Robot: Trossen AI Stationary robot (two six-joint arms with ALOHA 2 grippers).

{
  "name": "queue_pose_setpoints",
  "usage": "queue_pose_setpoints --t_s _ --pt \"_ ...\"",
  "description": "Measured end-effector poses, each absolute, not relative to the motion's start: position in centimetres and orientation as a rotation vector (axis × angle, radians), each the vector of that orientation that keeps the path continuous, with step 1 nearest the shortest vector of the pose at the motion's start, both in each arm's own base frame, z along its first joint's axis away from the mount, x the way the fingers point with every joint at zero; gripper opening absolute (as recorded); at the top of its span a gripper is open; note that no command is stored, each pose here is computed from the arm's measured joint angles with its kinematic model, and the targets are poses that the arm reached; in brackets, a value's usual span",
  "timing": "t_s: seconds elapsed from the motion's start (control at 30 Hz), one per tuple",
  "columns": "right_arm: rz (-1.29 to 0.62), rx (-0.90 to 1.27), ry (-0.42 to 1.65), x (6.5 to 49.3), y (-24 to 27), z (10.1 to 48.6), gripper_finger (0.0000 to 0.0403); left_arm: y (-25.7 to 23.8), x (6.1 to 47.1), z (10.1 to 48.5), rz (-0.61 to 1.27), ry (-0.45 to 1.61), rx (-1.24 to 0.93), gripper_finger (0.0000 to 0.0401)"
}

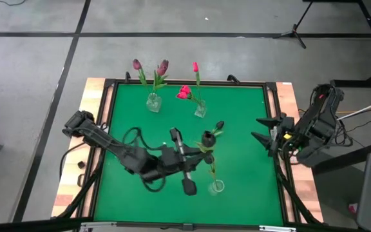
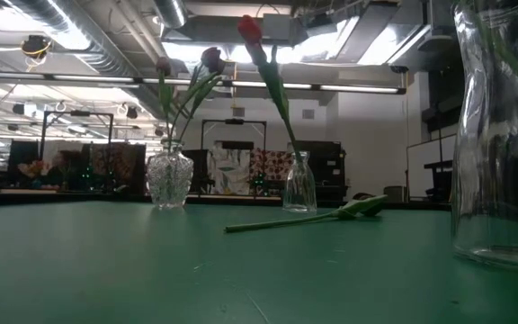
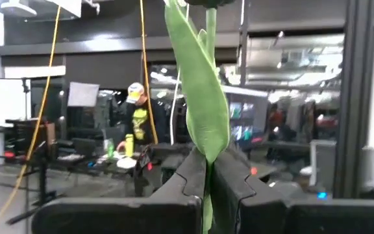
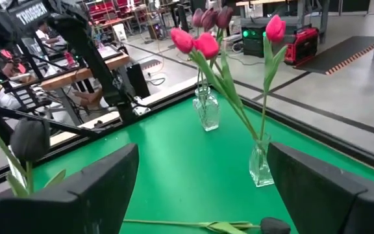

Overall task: Sort flowers into vase by color
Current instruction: Put the left black tulip into the bottom transparent vase

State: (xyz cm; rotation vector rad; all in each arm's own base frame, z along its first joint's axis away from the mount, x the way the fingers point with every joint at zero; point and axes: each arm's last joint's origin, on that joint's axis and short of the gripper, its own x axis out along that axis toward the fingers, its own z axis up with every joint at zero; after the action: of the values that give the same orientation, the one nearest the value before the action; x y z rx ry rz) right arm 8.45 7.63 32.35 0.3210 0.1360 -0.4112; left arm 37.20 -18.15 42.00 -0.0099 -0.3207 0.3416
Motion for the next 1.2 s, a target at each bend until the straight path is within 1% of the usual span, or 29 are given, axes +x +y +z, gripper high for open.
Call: queue_pose_setpoints --t_s 0.13,0.23,0.43,0.57,0.67,0.83,0.93,1.03,1.13,1.2 --pt "-0.401 0.307 0.131 7.9 6.8 32.7 0.034 -18.4 38.9 41.0 0.433 -0.268 0.049 0.0005" --pt "-0.402 0.314 0.116 7.5 6.2 33.0 0.034 -18.7 39.6 40.9 0.493 -0.256 0.057 0.0005" --pt "-0.398 0.333 0.106 7.0 5.4 33.2 0.034 -19.7 41.2 39.3 0.489 -0.246 0.012 0.0005" --pt "-0.397 0.325 0.11 7.0 5.4 33.2 0.034 -19.8 41.3 38.9 0.48 -0.258 -0.063 0.0005" --pt "-0.393 0.309 0.116 7.0 5.4 33.2 0.034 -19.7 41.1 39.3 0.501 -0.278 -0.099 0.0005" --pt "-0.39 0.308 0.119 7.0 5.4 33.2 0.034 -19.2 40.0 41.8 0.589 -0.339 -0.014 0.0005" --pt "-0.389 0.308 0.12 7.0 5.4 33.2 0.034 -18.9 39.7 43.1 0.609 -0.351 0.01 0.0005" --pt "-0.389 0.308 0.12 7.0 5.4 33.2 0.034 -18.9 39.6 43.9 0.561 -0.394 -0.02 0.0005" --pt "-0.389 0.308 0.12 7.0 5.4 33.2 0.034 -19.7 39.5 44.2 0.429 -0.455 -0.075 0.0005" --pt "-0.383 0.31 0.126 7.0 5.5 33.1 0.034 -20.5 39.6 43.8 0.342 -0.443 -0.083 0.0005"
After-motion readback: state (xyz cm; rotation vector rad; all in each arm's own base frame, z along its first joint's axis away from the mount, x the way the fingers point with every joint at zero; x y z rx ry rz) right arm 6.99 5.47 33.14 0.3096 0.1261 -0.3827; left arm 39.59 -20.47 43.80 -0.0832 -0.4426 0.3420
